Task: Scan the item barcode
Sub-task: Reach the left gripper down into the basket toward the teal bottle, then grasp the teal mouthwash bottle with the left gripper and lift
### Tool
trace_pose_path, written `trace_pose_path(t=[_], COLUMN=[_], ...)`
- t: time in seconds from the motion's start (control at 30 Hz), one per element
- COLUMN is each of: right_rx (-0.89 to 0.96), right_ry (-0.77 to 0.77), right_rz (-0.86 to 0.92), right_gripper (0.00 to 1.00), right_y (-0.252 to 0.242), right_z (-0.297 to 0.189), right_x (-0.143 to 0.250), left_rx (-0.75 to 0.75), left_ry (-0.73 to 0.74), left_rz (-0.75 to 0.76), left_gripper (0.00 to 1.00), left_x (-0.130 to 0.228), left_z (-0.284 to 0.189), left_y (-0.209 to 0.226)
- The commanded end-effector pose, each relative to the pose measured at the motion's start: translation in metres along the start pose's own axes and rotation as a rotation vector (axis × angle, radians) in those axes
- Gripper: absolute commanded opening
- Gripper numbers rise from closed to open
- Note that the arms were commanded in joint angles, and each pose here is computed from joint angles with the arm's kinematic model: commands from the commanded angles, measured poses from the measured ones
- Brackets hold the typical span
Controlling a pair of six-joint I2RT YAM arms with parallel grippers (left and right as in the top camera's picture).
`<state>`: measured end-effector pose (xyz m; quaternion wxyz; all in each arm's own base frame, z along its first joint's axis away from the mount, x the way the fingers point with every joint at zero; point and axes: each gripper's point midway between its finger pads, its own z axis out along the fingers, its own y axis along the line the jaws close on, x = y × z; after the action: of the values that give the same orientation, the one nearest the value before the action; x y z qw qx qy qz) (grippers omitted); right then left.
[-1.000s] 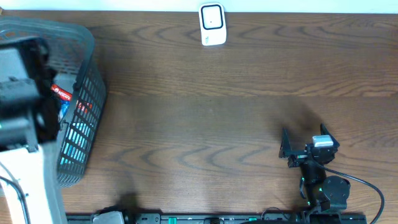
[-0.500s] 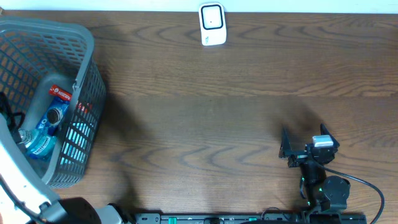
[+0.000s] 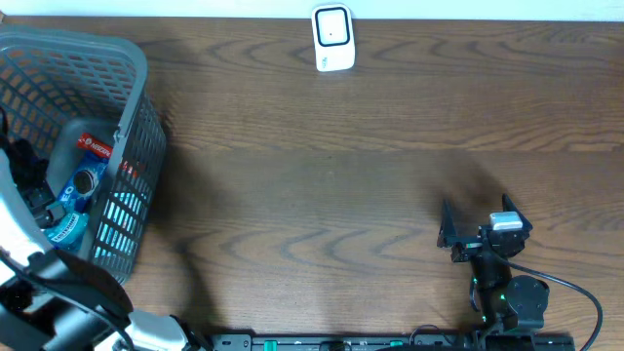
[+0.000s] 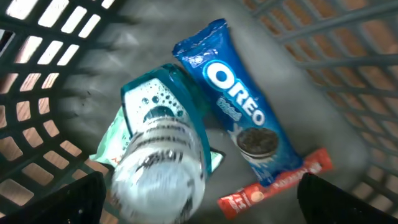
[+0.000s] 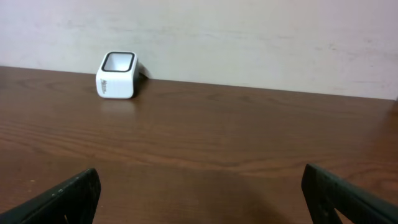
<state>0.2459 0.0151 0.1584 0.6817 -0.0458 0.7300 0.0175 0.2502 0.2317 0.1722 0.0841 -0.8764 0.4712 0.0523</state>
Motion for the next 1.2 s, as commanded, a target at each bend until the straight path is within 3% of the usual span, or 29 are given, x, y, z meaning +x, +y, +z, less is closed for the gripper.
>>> trace_pose_path(t=[0.0, 0.67, 0.73, 0.83, 0.97, 1.17], right_rx=[0.0, 0.0, 0.0, 0.001, 0.0, 0.001], right_ry=[-0.002, -0.002, -0.002, -0.002, -0.002, -0.002], right_rz=[0.012, 0.012, 0.012, 0.012, 0.012, 0.012], right_gripper=[0.99, 0.99, 0.99, 0.99, 0.99, 0.99], right_y=[0.001, 0.001, 0.001, 0.0, 0.001, 0.0], right_z=[0.0, 0.0, 0.0, 0.0, 0.0, 0.0], right_x=[0.0, 0.0, 0.0, 0.0, 0.0, 0.0], left_rx=[-0.046, -0.214, -0.215, -0.223, -0.233, -0.236], left_ry=[0.007, -0.043, -0.057, -0.126, -0.198, -0.216], left_rz=[-0.009, -0.018, 0.014, 0.081, 0.11, 0.125], left_gripper=[0.98, 1.0, 0.96, 0.8, 0.7, 0.67], left_x=[0.002, 0.001, -0.002, -0.015, -0.027, -0.031], left_z=[0.012, 0.049, 0.048, 0.047, 0.045, 0.044], left_y=[0.004, 0.044, 0.044, 0.045, 0.045, 0.045])
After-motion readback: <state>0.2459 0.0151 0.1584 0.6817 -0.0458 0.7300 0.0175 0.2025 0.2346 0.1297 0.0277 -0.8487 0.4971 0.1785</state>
